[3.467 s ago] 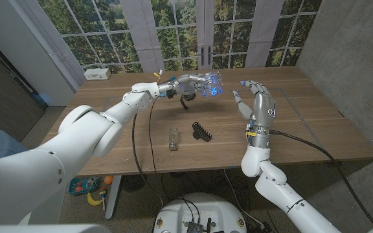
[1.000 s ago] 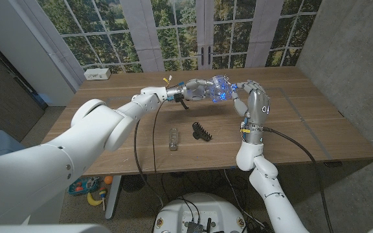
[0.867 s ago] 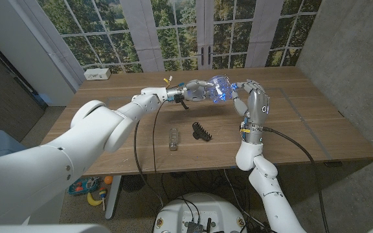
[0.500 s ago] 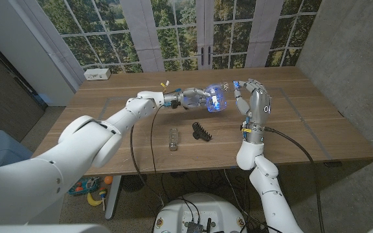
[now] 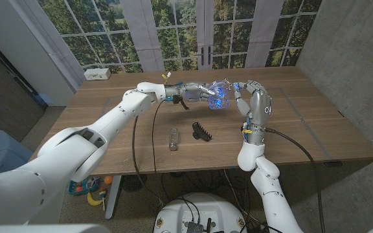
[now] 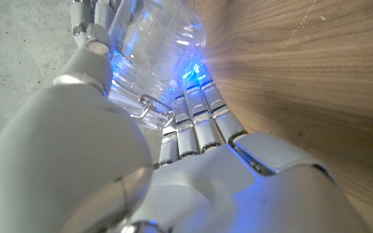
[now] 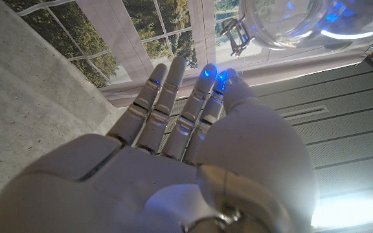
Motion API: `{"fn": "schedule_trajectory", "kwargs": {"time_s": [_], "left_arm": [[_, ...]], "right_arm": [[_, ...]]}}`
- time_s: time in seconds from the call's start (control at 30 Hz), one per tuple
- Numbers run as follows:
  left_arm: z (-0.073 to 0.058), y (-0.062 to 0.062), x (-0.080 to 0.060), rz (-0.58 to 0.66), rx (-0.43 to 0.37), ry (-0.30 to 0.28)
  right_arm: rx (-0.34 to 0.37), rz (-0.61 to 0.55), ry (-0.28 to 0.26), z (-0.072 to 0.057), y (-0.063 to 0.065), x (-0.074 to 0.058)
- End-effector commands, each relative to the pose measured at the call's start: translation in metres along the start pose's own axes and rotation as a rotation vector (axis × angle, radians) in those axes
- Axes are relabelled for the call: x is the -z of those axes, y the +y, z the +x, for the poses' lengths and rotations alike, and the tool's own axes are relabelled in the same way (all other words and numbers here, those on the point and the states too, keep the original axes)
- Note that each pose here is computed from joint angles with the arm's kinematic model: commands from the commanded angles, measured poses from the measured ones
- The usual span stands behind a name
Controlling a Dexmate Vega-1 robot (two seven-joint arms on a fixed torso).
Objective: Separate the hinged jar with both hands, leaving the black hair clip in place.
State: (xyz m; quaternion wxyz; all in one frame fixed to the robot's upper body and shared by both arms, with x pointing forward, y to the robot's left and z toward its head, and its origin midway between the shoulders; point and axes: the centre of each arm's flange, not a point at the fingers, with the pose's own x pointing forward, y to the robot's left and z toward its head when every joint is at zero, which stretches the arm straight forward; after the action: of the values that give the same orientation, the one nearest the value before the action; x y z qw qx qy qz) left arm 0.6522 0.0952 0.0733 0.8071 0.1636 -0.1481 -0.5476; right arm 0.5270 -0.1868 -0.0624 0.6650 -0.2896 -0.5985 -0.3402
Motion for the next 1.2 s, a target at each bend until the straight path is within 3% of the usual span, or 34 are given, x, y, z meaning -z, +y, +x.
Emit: {"fn": "schedule_trajectory", "kwargs": {"time_s": [0.03,0.2,0.37,0.57,0.8,0.93,1.2], "left_arm": [[-0.005,-0.011,-0.012,0.065,-0.026,0.012],[-0.011,-0.012,-0.016,0.136,-0.089,0.021],[-0.017,-0.016,-0.02,0.247,-0.184,0.027],[-0.018,-0.013,-0.015,0.223,-0.195,-0.001],[-0.023,-0.007,-0.012,0.278,-0.294,0.003],[-0.026,-0.005,-0.009,0.305,-0.346,0.014],[-0.03,-0.001,-0.006,0.334,-0.414,0.025]], "right_arm": [[0.003,-0.002,0.006,-0.001,-0.003,0.0],[-0.01,0.014,0.03,0.001,-0.005,0.002],[-0.109,0.074,0.12,0.005,-0.007,0.007],[-0.156,0.162,0.159,0.006,-0.009,0.013],[-0.222,0.25,0.199,0.011,-0.007,0.019],[-0.3,0.297,0.232,0.017,-0.006,0.021],[-0.353,0.374,0.272,0.021,-0.007,0.025]]}}
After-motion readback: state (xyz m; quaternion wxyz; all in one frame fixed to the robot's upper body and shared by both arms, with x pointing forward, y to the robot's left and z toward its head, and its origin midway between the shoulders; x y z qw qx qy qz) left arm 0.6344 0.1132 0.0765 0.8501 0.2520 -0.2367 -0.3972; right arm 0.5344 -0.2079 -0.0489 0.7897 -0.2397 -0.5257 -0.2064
